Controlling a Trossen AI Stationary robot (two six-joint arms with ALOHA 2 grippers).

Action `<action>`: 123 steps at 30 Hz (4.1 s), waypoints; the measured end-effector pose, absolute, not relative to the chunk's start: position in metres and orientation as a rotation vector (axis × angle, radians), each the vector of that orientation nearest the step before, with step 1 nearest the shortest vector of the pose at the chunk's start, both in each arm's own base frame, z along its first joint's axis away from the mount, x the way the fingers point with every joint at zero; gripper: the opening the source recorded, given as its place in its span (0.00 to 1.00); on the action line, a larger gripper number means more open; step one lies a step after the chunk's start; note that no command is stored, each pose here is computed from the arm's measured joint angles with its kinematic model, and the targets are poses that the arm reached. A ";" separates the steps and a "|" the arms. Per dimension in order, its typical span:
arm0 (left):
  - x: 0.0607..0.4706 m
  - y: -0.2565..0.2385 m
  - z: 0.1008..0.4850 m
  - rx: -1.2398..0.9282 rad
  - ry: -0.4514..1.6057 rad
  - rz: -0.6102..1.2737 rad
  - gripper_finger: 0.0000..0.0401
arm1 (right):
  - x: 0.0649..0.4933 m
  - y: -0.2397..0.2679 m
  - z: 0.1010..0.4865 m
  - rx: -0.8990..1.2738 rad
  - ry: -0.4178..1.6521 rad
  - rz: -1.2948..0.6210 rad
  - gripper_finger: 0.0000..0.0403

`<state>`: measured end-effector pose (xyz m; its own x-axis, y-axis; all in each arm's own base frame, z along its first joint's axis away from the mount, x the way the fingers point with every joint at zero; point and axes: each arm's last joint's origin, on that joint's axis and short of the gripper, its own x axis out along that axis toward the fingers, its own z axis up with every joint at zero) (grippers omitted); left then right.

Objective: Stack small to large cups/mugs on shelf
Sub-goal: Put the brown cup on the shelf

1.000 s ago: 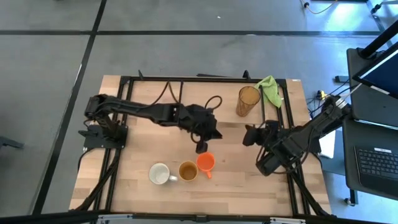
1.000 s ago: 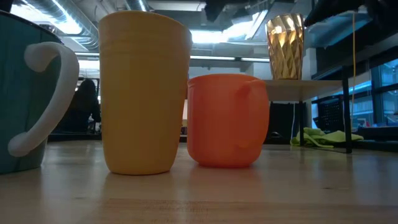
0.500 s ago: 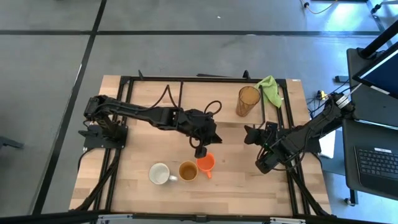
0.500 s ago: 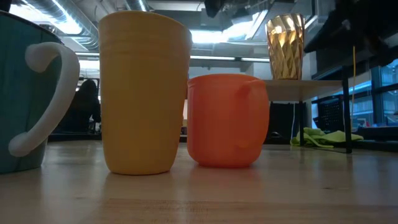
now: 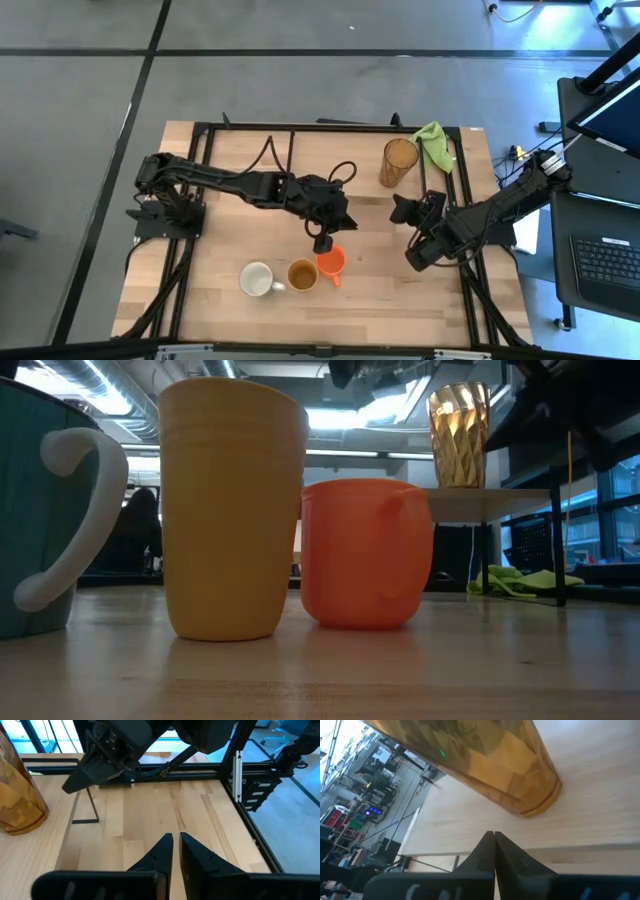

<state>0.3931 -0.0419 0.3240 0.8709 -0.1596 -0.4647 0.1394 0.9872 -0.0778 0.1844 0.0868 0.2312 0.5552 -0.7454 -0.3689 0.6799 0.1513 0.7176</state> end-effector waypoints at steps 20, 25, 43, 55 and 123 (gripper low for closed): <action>0.393 -0.043 0.324 -0.069 0.493 -0.179 0.07 | 0.192 0.075 0.234 0.953 -0.186 -1.059 0.00; 0.393 -0.046 0.324 -0.067 0.495 -0.186 0.07 | 0.193 0.071 0.234 0.947 -0.194 -1.078 0.01; 0.391 -0.051 0.322 -0.064 0.515 -0.198 0.07 | 0.199 0.053 0.234 0.906 -0.212 -1.161 0.01; 0.391 -0.047 0.320 -0.060 0.535 -0.178 0.07 | 0.200 0.061 0.240 0.887 -0.201 -1.119 0.01; 0.459 0.119 0.227 -0.346 0.280 0.092 0.00 | 0.197 0.152 0.439 0.339 -0.143 -0.787 0.01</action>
<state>0.4592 0.1193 0.2268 0.9573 0.0414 -0.2860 -0.1365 0.9372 -0.3211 0.1969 0.1525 0.4386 0.7000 -0.7141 0.0000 0.6687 0.6555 0.3510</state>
